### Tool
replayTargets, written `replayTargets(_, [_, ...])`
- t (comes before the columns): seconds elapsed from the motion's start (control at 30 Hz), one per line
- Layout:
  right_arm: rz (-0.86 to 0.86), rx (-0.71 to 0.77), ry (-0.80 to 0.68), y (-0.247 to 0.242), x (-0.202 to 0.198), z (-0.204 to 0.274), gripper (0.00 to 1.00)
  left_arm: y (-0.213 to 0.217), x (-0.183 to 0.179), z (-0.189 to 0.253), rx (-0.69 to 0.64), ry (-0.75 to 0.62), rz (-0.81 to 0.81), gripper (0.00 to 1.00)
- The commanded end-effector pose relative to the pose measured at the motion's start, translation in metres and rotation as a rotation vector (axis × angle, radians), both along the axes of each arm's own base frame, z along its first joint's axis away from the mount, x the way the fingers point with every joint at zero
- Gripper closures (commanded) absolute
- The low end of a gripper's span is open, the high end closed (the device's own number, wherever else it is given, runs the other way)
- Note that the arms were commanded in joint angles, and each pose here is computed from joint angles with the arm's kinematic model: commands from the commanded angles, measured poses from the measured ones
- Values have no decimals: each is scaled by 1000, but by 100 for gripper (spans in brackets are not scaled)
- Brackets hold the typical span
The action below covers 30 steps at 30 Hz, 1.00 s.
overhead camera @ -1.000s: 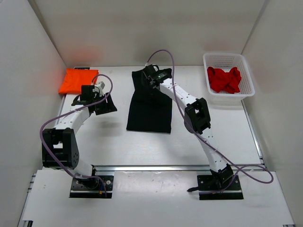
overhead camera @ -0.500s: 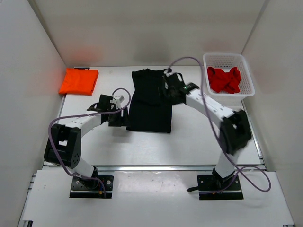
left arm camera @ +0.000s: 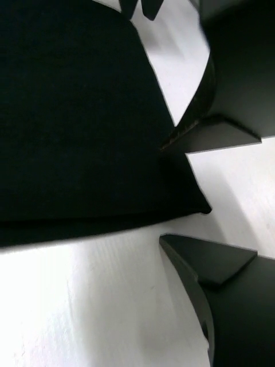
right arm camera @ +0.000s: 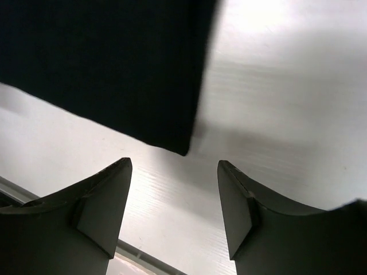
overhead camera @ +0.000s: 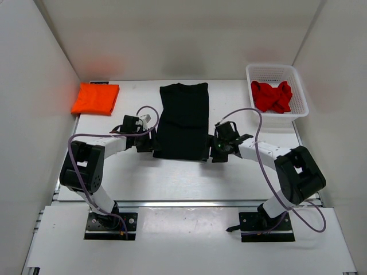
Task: Fold and stack the t-shirts
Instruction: Fold the folded rectangular tshirt in 1/3 of the way
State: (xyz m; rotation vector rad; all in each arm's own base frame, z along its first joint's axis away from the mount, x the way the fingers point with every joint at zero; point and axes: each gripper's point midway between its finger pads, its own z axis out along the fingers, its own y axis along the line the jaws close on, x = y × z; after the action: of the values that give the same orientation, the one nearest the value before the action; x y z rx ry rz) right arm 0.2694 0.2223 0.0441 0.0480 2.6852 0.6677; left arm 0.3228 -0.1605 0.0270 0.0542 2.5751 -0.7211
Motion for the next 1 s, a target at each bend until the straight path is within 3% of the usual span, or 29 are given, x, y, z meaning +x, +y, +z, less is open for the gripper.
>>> replayTargets(0.0, [-82,134,-47,12,12,17,41,6,-8,-19,13,62,25,33])
replayTargets(0.27, [-89,207,14,18,10,5,41,-5,-16,-19,-27,68,-23,56])
replayTargets(0.33, [-93,217,31,19,8,0,51,-5,-18,-19,-34,81,-21,62])
replayTargets(0.37, [-96,236,44,20,6,-3,69,-4,-22,-22,-36,93,-24,64])
replayTargets(0.4, [-110,253,68,19,4,-5,75,-6,-21,-21,-37,90,-29,65])
replayTargets(0.43, [-101,286,53,22,5,-2,88,-5,-24,-21,-41,94,-33,69])
replayTargets(0.5, [-107,324,81,22,1,-3,99,-8,-28,-18,-36,96,-63,75])
replayTargets(0.6, [-107,320,89,18,-4,-4,100,-5,-37,-13,-23,105,-90,79])
replayTargets(0.83, [-99,305,81,3,-40,14,99,14,-108,-15,14,281,-182,81])
replayTargets(0.97, [-51,263,109,1,-91,21,100,13,-134,4,33,265,-276,62])
